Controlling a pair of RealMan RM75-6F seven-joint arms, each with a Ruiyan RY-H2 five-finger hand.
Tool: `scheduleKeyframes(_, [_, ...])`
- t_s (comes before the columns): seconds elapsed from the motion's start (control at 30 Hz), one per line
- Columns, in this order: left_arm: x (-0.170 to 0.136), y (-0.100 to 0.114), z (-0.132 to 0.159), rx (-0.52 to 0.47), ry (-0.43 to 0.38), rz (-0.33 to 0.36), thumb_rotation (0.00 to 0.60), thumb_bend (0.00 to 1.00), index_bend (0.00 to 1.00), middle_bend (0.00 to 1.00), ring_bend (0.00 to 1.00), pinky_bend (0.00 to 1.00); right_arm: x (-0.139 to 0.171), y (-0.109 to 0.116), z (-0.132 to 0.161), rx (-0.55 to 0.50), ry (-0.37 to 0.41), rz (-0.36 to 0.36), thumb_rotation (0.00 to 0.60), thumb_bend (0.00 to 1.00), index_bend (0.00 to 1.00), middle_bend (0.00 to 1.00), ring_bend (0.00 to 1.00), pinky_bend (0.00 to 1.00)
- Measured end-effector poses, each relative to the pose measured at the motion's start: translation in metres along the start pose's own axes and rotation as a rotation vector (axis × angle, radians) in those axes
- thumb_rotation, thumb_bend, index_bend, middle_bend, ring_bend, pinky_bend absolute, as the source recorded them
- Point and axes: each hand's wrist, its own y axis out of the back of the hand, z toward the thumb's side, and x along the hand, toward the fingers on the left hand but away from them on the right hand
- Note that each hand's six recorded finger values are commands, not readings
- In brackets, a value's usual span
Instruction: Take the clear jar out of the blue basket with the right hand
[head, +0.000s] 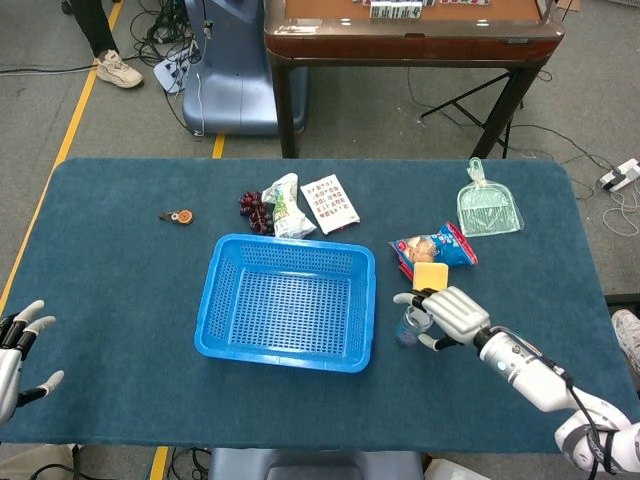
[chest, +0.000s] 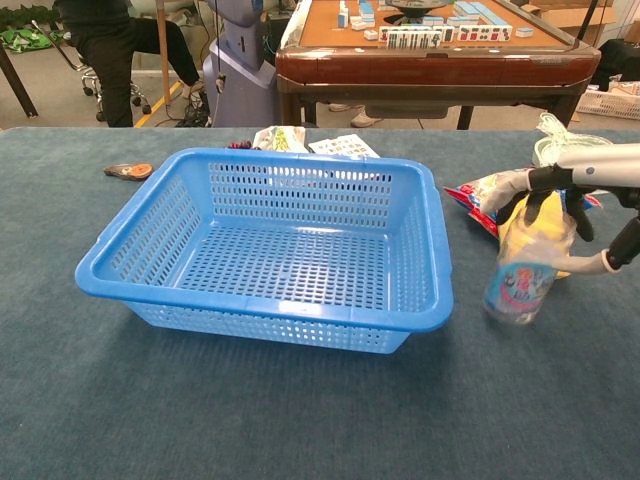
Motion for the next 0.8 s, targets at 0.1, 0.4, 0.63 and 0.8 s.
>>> scheduleKeyframes(0.1, [0.001, 0.001, 0.0, 0.0, 0.001, 0.006, 0.6, 0.15, 0.31, 0.14, 0.15, 0.18, 0.001, -0.001, -0.002, 0.0, -0.002, -0.001, 0.6, 0.26, 0.01, 0.07, 0.09, 0.32])
scheduleKeyframes(0.4, [0.002, 0.001, -0.001, 0.0, 0.003, 0.008, 0.6, 0.15, 0.31, 0.14, 0.15, 0.18, 0.024, 0.021, -0.015, 0.0, -0.039, -0.126, 0.6, 0.26, 0.0, 0.08, 0.06, 0.28])
scheduleKeyframes(0.63, [0.004, -0.001, -0.001, 0.003, 0.006, 0.013, 0.6, 0.15, 0.31, 0.14, 0.15, 0.18, 0.077, 0.04, -0.043, -0.02, -0.157, -0.336, 0.6, 0.27, 0.02, 0.16, 0.13, 0.28])
scheduleKeyframes(0.8, [0.005, -0.003, 0.002, 0.001, -0.007, 0.008, 0.6, 0.15, 0.31, 0.14, 0.15, 0.18, 0.13, 0.037, -0.063, -0.017, -0.289, -0.467, 0.6, 0.27, 0.08, 0.19, 0.16, 0.28])
